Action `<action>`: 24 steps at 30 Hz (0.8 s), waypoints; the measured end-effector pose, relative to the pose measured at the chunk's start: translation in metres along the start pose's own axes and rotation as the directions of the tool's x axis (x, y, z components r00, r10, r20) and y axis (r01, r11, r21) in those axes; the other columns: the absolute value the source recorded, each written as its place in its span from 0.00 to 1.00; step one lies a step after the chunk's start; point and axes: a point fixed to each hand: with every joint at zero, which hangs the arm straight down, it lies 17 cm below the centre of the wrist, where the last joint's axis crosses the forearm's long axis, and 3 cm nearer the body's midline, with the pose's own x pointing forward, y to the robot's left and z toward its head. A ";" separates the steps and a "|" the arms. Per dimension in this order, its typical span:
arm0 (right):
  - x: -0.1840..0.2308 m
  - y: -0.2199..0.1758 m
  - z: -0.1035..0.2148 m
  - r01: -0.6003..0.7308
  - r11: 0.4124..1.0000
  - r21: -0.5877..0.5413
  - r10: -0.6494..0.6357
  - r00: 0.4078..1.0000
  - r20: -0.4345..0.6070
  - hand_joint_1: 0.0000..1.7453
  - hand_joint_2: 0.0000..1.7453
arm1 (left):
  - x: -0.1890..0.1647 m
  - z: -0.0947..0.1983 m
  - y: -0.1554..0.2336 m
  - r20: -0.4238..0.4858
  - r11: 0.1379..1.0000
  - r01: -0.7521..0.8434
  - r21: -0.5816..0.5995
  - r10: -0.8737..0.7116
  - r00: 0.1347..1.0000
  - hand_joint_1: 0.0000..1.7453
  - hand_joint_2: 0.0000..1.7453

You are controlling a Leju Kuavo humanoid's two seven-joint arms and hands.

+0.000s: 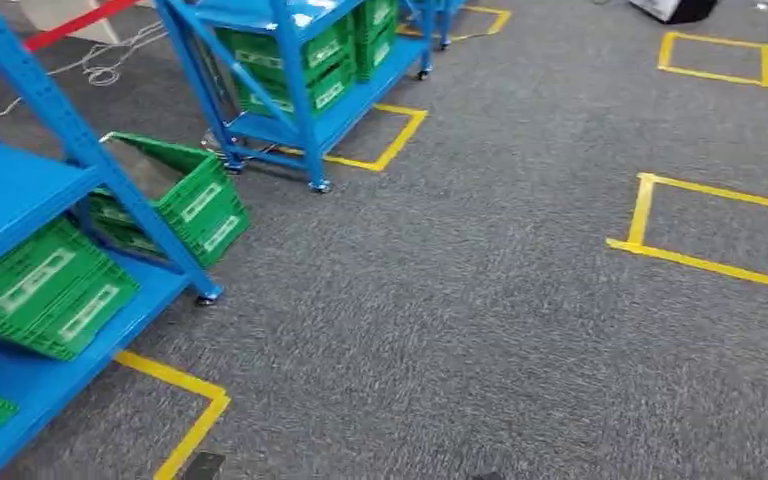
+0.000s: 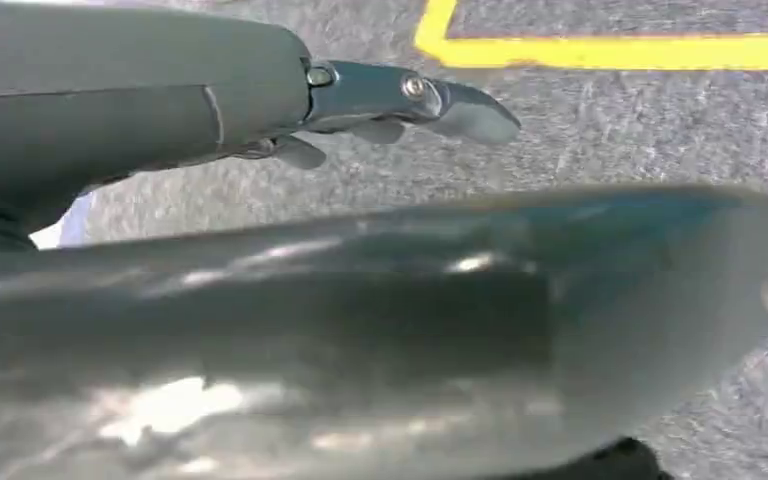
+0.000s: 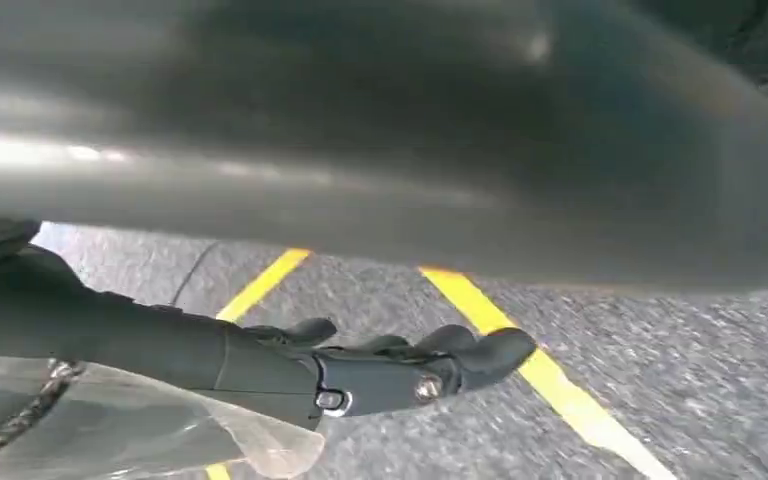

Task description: Take the parts from the cabinet and place them on the table.

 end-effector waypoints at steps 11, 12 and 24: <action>-0.004 -0.003 -0.001 -0.044 0.999 -0.009 0.044 0.999 -0.007 0.00 0.00 | -0.008 -0.001 0.008 -0.016 0.999 -0.034 0.038 0.035 0.999 0.00 0.00; -0.004 -0.002 0.000 -0.047 0.999 -0.008 0.047 0.999 -0.004 0.00 0.00 | -0.010 0.000 0.008 -0.022 0.999 -0.032 0.038 0.033 0.999 0.00 0.00; 0.000 0.001 0.000 -0.049 0.999 -0.001 0.049 0.999 0.017 0.00 0.00 | -0.004 -0.001 0.006 -0.024 0.999 -0.036 0.036 0.037 0.999 0.00 0.00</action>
